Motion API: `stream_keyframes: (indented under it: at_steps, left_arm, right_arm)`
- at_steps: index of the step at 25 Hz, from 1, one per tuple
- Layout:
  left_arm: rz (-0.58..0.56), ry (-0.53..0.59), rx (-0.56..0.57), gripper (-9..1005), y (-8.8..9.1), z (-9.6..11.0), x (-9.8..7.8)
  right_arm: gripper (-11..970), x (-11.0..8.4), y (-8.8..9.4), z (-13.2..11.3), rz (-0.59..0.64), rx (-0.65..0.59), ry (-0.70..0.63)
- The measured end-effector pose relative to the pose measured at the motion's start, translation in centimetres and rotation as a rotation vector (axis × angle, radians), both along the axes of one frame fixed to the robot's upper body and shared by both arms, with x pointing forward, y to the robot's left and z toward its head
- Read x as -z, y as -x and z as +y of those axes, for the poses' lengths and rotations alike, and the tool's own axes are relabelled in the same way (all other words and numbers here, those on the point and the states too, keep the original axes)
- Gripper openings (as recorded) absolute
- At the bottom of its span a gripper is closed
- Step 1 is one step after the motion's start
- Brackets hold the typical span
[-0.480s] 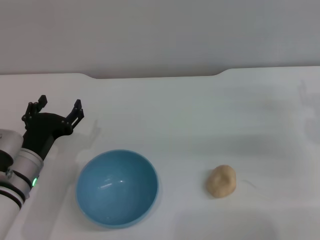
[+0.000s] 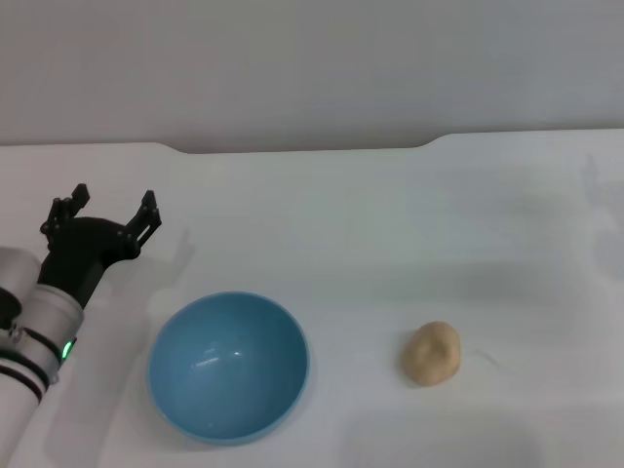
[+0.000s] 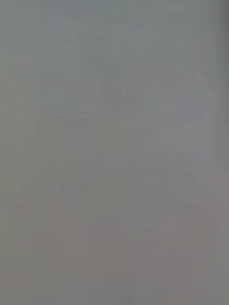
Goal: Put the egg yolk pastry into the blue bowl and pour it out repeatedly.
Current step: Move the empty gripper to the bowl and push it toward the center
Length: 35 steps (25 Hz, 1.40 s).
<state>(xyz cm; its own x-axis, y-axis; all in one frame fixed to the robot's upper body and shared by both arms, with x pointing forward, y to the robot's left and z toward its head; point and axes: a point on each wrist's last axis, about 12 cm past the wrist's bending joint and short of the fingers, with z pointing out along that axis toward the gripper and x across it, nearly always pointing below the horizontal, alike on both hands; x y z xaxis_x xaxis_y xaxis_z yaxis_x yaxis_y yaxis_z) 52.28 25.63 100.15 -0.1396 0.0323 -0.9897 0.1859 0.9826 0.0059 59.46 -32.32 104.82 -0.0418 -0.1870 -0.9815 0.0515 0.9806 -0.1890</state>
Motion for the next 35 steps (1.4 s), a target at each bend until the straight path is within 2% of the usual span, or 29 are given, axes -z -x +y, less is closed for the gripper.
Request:
stream_keyframes:
  at_steps: [6,12,16,19,26,28,29,33,35]
  left_arm:
    - [0.033,0.047,0.024,878,-2.1,-1.2,-1.1]
    - [0.158,0.022,0.089,878,-6.4,-2.8,-3.8]
    - [0.169,-0.023,0.146,877,-8.3,-4.3,-7.0]
    - [0.194,-0.068,0.163,877,-9.1,-4.9,-9.7]
    - [0.286,-0.166,0.181,877,-9.0,-5.5,-15.5]
    - [0.325,-0.195,0.207,878,-8.6,-5.8,-16.8]
    - [0.325,-0.195,0.207,878,-8.6,-5.8,-16.8]
    - [0.417,-0.254,0.277,878,-6.7,-6.6,-19.9]
    - [0.427,-0.258,0.281,878,-6.4,-6.6,-20.3]
  right_arm:
    - [507,0.3,0.4,-0.3,0.009,0.008,0.0]
    - [507,0.7,0.7,-0.3,0.024,0.011,-0.004]
    - [507,1.1,1.1,-0.4,0.038,0.016,-0.009]
    - [507,1.4,1.4,-0.5,0.047,0.019,-0.012]
    - [507,1.7,1.8,-0.7,0.056,0.026,-0.014]
    - [507,1.7,1.8,-0.8,0.055,0.028,-0.012]
    - [507,1.7,1.9,-0.9,0.055,0.029,-0.011]
    - [507,1.4,1.8,-1.3,0.045,0.036,0.004]
    - [507,1.4,2.0,-1.6,0.041,0.041,0.008]
